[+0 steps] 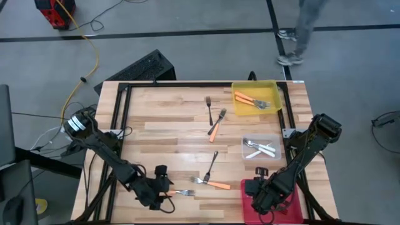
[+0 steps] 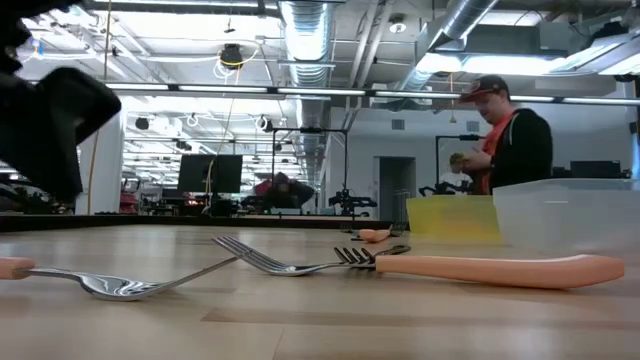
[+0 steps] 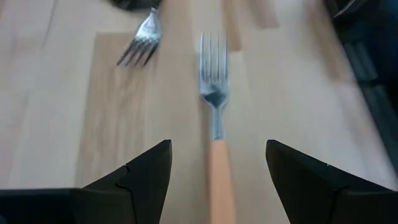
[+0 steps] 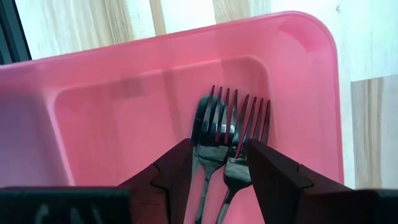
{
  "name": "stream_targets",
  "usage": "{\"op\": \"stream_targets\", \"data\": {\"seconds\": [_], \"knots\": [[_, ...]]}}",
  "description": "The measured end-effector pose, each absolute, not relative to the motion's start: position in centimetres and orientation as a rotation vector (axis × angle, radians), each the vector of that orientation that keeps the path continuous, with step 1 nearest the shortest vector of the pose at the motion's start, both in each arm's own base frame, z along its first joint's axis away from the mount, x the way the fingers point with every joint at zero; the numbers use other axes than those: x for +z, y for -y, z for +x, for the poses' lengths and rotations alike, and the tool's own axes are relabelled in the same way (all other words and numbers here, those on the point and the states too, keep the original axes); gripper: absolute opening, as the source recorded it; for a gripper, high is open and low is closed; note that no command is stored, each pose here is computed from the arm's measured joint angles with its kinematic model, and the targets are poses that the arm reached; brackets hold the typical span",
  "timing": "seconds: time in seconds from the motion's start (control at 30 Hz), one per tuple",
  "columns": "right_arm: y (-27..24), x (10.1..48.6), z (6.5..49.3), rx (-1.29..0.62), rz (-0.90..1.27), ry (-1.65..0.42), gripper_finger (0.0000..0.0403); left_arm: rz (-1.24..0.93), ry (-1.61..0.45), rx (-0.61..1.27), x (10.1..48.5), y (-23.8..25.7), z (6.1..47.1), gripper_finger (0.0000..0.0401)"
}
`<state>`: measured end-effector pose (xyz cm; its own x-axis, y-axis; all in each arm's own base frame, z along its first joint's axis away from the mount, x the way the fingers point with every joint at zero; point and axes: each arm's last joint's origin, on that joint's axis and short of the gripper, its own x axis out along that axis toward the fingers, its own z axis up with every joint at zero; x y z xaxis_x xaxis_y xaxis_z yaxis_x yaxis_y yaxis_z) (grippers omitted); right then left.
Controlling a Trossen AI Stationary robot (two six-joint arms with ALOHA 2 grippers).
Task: Sort silverware by color (type)
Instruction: Put the orange fork into the yellow bin
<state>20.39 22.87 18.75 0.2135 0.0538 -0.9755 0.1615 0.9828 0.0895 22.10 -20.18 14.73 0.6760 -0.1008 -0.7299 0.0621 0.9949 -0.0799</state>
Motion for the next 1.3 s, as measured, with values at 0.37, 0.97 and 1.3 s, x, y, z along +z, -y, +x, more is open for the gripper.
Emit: {"op": "stream_targets", "data": {"seconds": [0.37, 0.97, 1.3], "knots": [[-23.0, 18.8, 20.5, -0.077, 0.212, -1.343, 0.0178, -0.012, -0.920, -0.025, 12.7, 21.1, 23.3, 0.0245], [-23.1, 18.8, 20.6, -0.075, 0.236, -1.330, 0.0178, -0.120, -1.024, -0.011, 10.9, 20.5, 23.0, 0.0046], [-23.5, 19.1, 20.8, -0.035, 0.272, -1.344, 0.0178, -0.139, -0.993, -0.025, 12.0, 20.4, 22.9, 0.0026]]}}
